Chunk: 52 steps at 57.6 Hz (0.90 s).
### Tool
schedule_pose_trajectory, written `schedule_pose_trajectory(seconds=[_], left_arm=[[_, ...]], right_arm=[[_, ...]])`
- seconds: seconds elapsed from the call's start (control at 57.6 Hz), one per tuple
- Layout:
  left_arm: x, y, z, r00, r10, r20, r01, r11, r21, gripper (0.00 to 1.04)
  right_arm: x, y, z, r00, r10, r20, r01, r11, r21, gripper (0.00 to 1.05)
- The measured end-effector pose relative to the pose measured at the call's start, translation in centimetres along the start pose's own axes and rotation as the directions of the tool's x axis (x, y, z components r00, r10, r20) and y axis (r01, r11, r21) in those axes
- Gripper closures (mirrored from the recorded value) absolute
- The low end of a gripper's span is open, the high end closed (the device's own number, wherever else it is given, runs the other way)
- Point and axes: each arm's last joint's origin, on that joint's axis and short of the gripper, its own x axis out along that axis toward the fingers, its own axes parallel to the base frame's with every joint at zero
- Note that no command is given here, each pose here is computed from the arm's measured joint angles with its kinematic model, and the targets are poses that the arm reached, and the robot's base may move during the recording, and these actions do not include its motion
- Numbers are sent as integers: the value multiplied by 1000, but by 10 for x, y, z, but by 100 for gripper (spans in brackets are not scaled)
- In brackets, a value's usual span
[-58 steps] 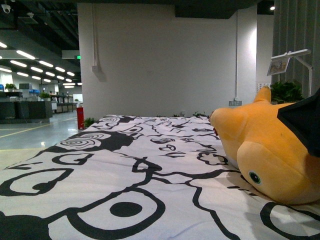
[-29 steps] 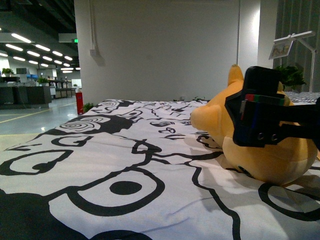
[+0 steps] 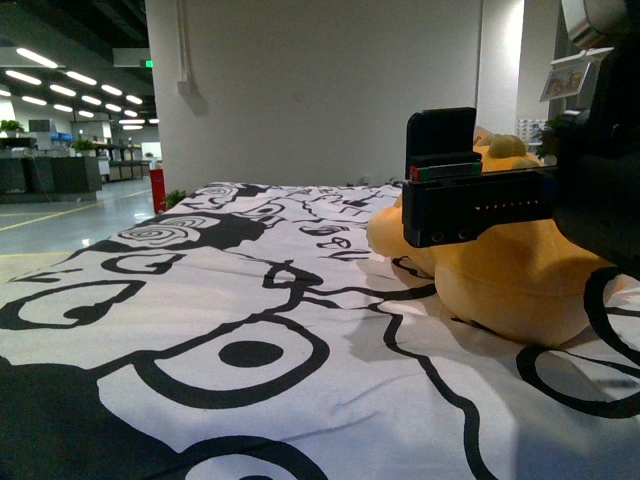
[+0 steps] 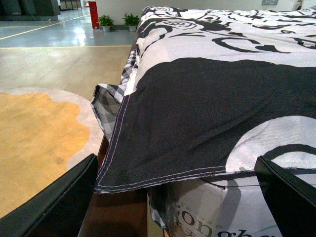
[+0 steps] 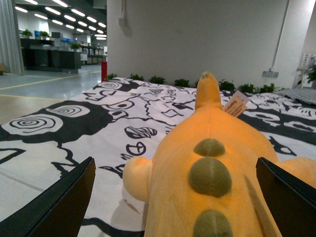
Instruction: Put away toys
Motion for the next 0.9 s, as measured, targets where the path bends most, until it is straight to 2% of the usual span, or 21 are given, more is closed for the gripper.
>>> schedule_pose_trajectory(seconds=[0.104, 0.486, 0.678, 0.903], left_arm=[[0, 0, 0, 1000, 0, 0, 0, 1000, 0, 6], [0, 0, 0, 1000, 0, 0, 0, 1000, 0, 6], [0, 0, 0, 1000, 0, 0, 0, 1000, 0, 6], [0, 0, 0, 1000, 0, 0, 0, 1000, 0, 6]], right_arm=[[9, 3, -2, 1000, 14, 11, -13, 999, -40, 6], [19, 18, -13, 998, 44, 36, -42, 997, -70, 6], [22, 17, -26, 1000, -3, 2, 3, 996, -88, 6], [26, 1, -34, 998, -68, -16, 66, 993, -99, 6]])
